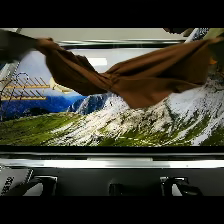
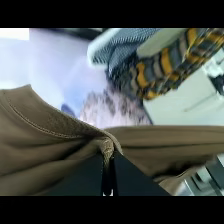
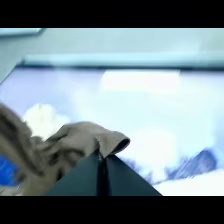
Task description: Fold the clothes and pants, and hang the long-sleeved shirts on hangers.
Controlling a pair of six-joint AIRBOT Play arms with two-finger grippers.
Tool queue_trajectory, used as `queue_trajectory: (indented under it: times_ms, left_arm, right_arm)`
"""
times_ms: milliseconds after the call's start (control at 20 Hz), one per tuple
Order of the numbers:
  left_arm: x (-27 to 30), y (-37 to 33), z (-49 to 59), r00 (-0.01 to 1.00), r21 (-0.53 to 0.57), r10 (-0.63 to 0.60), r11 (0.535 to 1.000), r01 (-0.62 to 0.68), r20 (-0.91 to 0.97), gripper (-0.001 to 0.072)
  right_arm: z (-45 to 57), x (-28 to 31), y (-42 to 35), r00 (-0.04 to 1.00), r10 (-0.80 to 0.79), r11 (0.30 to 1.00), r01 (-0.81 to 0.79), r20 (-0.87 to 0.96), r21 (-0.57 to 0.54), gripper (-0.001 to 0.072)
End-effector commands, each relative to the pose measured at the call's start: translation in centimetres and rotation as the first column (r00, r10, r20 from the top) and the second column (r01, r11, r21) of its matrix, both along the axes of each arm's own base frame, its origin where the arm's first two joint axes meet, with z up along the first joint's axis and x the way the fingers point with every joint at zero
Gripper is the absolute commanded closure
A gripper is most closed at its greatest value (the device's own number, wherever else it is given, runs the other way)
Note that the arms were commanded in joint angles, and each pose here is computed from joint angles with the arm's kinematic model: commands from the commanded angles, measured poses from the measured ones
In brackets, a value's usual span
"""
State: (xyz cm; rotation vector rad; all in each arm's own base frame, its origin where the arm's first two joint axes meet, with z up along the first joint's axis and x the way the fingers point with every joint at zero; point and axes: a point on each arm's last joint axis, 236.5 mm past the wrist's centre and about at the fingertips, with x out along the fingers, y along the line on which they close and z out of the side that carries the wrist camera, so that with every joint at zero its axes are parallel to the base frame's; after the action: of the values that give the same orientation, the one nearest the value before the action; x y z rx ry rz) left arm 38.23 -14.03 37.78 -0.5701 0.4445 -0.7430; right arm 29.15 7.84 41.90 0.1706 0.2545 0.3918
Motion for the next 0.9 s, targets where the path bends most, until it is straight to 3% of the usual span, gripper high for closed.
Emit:
queue_trajectory:
  times_ms: [0,200,350,600,850]
  left_arm:
    - [-7.4,3.0,6.0,0.975,0.036,0.170,0.984,-0.177,0.142,0.0691]
    - [-12.1,7.9,7.2,0.868,0.145,0.434,0.868,-0.474,0.240,0.0690]
    - [-13.1,8.7,7.1,0.846,0.187,0.461,0.836,-0.515,0.268,0.0690]
    - [-7.4,8.3,-2.9,0.928,0.300,0.373,0.885,-0.356,0.002,0.0689]
    - [-0.1,5.1,-21.4,0.881,0.346,0.241,0.933,-0.095,-0.407,0.0688]
  right_arm:
    - [7.1,-6.5,-2.5,0.962,-0.165,0.981,0.182,0.217,-0.061,0.0682]
    - [8.8,-9.8,-3.9,0.925,-0.257,0.962,0.273,0.280,-0.022,0.0682]
    - [7.8,-9.1,-2.6,0.954,-0.210,0.978,0.209,0.214,0.025,0.0681]
    - [-2.0,-0.7,-1.5,0.973,-0.086,0.994,0.098,-0.213,0.044,0.0681]
    - [-18.0,10.7,-3.2,0.779,-0.029,0.984,0.132,-0.626,0.118,0.0681]
